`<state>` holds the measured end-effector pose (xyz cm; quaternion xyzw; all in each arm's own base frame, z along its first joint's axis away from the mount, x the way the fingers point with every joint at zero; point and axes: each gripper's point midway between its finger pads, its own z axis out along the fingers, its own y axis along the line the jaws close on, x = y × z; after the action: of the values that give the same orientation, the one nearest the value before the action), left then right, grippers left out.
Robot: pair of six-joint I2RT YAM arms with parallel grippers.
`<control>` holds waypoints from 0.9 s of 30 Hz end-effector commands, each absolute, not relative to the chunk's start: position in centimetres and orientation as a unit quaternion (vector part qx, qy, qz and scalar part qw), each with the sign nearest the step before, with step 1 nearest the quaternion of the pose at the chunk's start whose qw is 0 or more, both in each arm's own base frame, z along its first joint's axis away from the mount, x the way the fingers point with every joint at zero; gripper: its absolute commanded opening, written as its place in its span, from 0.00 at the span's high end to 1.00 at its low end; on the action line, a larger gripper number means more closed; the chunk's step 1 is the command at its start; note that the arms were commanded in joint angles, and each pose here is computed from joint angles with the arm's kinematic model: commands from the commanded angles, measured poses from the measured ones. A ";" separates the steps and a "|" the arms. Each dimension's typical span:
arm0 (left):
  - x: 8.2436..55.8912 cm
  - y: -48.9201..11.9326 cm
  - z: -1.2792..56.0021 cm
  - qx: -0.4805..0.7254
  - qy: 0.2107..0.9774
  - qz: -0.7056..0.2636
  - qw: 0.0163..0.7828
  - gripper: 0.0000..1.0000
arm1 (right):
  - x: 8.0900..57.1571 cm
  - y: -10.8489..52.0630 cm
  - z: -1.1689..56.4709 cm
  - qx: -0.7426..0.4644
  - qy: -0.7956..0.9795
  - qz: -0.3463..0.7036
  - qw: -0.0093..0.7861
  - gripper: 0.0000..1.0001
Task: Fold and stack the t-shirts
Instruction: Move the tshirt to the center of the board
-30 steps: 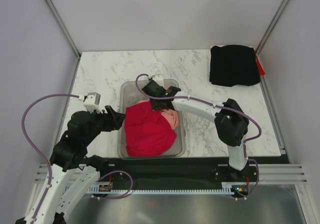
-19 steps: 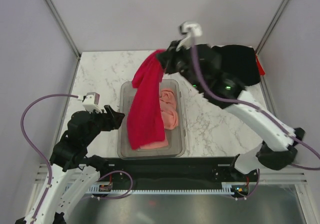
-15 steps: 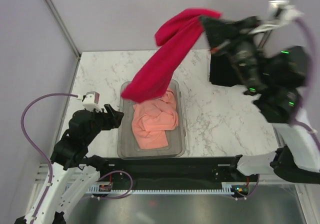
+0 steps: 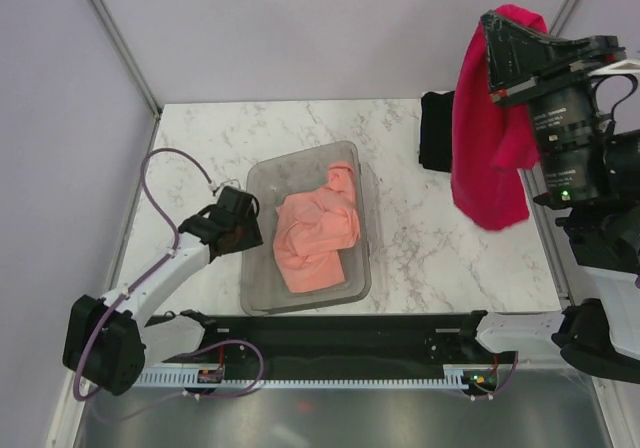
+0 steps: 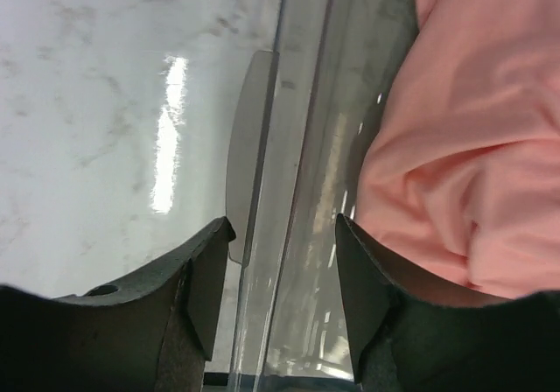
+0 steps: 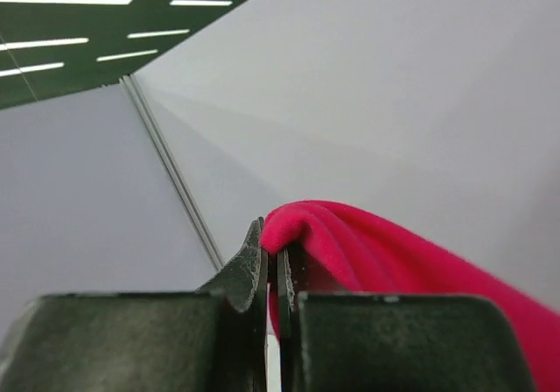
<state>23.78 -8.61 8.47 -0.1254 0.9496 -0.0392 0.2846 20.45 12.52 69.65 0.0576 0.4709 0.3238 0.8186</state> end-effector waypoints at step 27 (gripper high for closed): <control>16.1 -51.9 8.4 0.233 0.916 -0.185 0.268 0.77 | 19.0 9.8 72.7 0.056 0.435 0.291 0.850 1.00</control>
<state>17.21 -53.12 10.10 0.2139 0.9056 -0.2277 0.2868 20.45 11.56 70.83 0.0423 0.4674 0.2796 0.8376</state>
